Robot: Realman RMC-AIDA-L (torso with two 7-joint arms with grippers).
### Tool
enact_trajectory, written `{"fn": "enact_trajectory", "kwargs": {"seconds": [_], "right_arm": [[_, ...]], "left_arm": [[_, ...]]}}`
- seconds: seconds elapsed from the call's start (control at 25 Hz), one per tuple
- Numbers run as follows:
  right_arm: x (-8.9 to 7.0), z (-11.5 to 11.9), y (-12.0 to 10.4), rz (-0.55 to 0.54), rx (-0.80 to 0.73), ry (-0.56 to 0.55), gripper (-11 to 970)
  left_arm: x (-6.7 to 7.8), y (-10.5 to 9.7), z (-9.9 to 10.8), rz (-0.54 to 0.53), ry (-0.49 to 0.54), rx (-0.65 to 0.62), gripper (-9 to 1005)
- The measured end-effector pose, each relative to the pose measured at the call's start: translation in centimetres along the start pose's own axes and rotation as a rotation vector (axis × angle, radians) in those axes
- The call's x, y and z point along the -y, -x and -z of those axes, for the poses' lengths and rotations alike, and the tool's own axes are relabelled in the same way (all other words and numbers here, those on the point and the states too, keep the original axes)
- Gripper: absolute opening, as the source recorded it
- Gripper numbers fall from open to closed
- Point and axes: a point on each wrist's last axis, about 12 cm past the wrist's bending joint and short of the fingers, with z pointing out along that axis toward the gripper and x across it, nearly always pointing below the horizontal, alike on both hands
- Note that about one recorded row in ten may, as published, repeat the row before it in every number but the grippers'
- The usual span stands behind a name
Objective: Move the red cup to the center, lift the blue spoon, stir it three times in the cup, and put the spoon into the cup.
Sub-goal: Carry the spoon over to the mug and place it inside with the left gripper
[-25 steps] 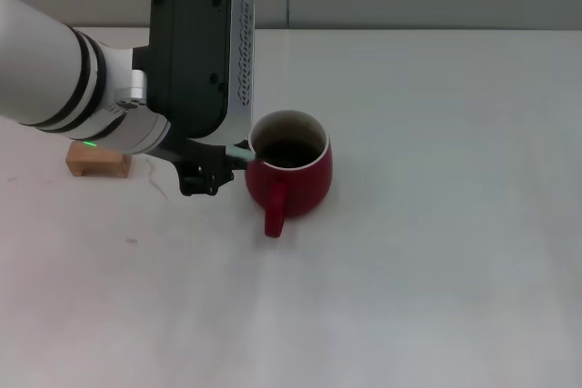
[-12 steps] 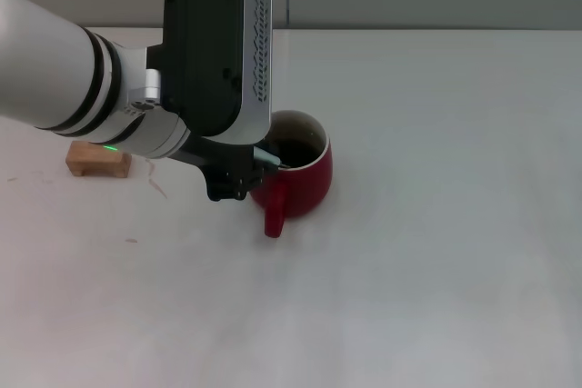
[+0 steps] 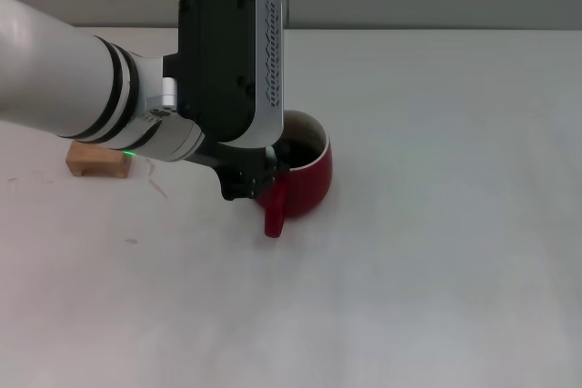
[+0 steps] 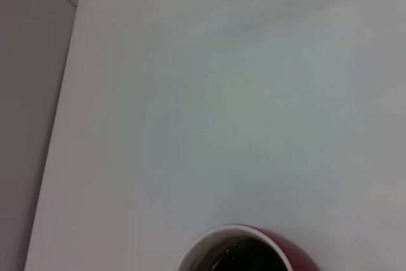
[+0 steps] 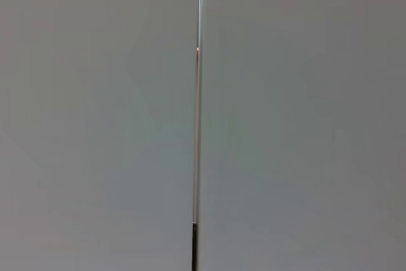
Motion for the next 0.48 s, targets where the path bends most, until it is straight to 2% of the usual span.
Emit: {"fn": "enact_trajectory", "kwargs": {"seconds": [0.48], "right_arm": [[-0.03, -0.06, 0.02, 0.000, 0.001, 0.001, 647]], "left_arm": [[-0.17, 0.07, 0.25, 0.032, -0.001, -0.004, 154]]}}
